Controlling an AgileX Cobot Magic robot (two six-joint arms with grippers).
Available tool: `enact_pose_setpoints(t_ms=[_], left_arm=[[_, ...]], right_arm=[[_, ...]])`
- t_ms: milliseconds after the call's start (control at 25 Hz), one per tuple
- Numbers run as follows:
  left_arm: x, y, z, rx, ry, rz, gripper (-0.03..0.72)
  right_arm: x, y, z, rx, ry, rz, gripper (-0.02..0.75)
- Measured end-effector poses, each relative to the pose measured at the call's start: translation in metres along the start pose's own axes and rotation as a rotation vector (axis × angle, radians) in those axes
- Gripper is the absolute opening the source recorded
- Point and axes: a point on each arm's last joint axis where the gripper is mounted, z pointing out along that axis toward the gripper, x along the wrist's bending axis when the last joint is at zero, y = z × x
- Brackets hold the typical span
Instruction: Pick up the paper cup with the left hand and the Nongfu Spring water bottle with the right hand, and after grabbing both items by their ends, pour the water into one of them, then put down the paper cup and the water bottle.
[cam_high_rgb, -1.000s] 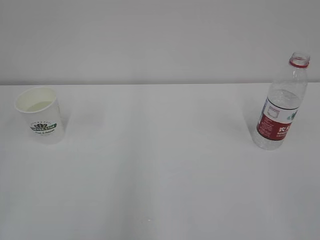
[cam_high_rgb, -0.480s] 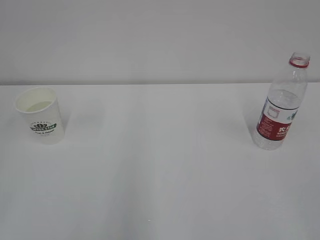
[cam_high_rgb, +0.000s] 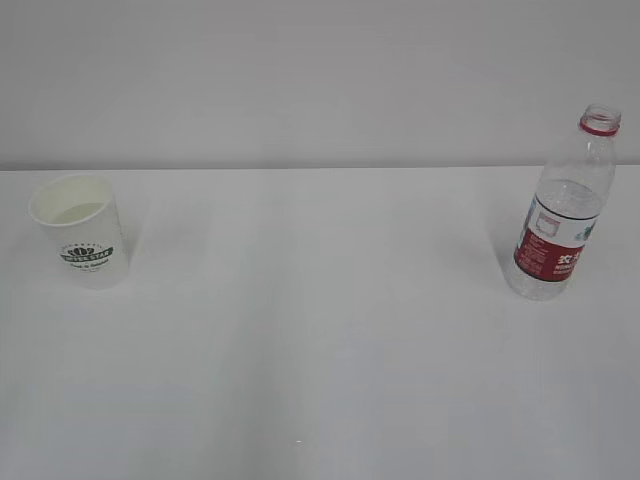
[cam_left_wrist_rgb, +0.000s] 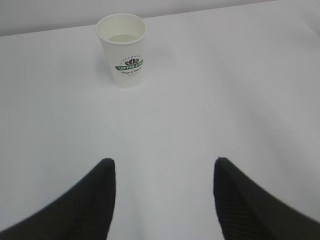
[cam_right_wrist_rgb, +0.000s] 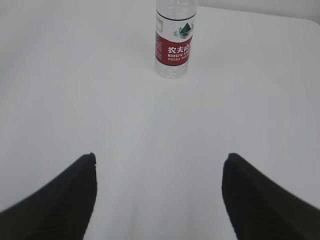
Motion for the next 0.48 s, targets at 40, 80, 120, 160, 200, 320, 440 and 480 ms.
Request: enact_pose_setpoints(t_ms=[40,80,120,160,200,320,440,480], left_arm=[[0.0000,0.0001,0.0000,-0.001,0.000,0.000,0.453],[0.0000,0.0001,0.0000,-0.001,0.000,0.000,0.453],[0.0000,0.0001,0.0000,-0.001,0.000,0.000,0.453],[0.0000,0.0002,0.0000,-0.002,0.000,0.000,0.453],[0.0000,0.0002,0.0000,-0.002,0.000,0.000,0.453],[0.0002,0.0002,0.0000,-0.002,0.003,0.001,0.453],[0.0002,0.0002,0.0000,-0.002,0.003,0.001,0.453],[0.0002,0.0002,0.0000,-0.002,0.003,0.001,0.453]], right_arm=[[0.0000,0.0001,0.0000,-0.002,0.000,0.000,0.588],[0.0000,0.0001,0.0001,-0.001,0.000,0.000,0.588],[0.0000,0.0003,0.0001,-0.003,0.000,0.000,0.588],[0.0000,0.0003,0.0001,-0.003,0.000,0.000,0.588],[0.0000,0.0003,0.0001,-0.003,0.000,0.000,0.588],[0.0000,0.0003,0.0001,-0.003,0.000,0.000,0.587],[0.0000,0.0000,0.0005,-0.002,0.000,0.000,0.587],[0.0000,0.0000,0.0005,-0.002,0.000,0.000,0.587]])
